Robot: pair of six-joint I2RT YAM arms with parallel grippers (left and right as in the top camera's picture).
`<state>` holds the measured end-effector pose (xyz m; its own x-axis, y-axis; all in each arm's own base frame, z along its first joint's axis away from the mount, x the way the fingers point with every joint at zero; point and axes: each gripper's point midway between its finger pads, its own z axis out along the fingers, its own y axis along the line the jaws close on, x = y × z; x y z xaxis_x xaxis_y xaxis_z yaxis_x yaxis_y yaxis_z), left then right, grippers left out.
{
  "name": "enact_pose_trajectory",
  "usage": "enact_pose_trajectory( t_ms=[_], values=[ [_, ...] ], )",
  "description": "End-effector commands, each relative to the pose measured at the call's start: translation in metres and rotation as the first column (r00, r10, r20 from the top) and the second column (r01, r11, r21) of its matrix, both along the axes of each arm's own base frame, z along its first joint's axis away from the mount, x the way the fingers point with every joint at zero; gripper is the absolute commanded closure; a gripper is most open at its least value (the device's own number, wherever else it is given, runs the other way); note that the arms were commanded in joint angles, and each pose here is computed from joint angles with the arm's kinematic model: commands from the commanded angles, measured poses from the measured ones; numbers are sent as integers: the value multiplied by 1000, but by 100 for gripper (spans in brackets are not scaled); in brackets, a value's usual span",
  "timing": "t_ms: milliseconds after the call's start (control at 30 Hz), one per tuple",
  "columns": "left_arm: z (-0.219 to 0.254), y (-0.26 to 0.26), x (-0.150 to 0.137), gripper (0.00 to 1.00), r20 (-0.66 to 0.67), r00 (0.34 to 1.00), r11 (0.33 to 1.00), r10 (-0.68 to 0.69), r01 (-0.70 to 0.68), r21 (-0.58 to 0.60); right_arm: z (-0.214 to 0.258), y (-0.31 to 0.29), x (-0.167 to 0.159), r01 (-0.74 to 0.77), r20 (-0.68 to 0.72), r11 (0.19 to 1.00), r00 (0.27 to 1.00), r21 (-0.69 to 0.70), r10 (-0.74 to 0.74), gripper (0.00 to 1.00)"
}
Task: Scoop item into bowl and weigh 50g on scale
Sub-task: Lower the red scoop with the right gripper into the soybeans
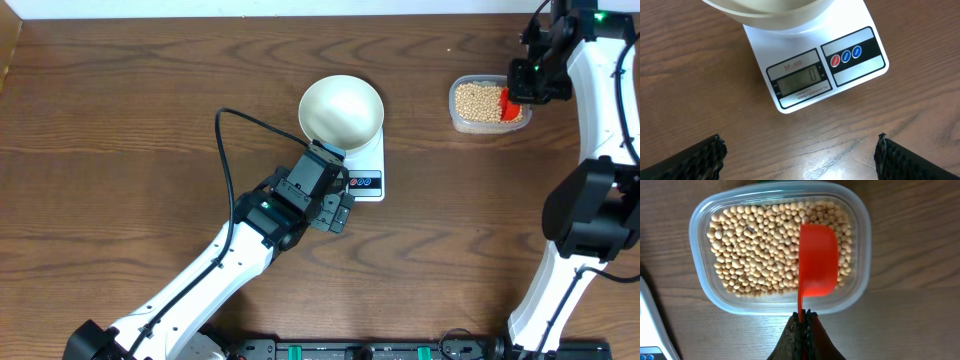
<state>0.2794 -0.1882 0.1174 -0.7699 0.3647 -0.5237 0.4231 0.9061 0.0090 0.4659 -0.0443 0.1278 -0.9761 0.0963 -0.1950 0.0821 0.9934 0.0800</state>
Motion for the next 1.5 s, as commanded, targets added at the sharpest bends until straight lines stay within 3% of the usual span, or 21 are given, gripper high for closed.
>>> enact_pose_trajectory(
  t_ms=[0,267,633,1467],
  values=[
    [0,1,1,3,1,1000,1000,-3,3,8,-24,13,3,-27,-43,996,999,86,31,99],
    [0,1,1,3,1,1000,1000,-3,3,7,-49,36,3,-66,-74,964,993,257,87,99],
    [0,1,1,3,1,1000,1000,-3,3,8,-29,22,2,-76,15,863,997,499,80,99],
    [0,1,1,3,1,1000,1000,-3,3,7,-79,21,-1,-22,-41,786,997,618,60,99]
  ],
)
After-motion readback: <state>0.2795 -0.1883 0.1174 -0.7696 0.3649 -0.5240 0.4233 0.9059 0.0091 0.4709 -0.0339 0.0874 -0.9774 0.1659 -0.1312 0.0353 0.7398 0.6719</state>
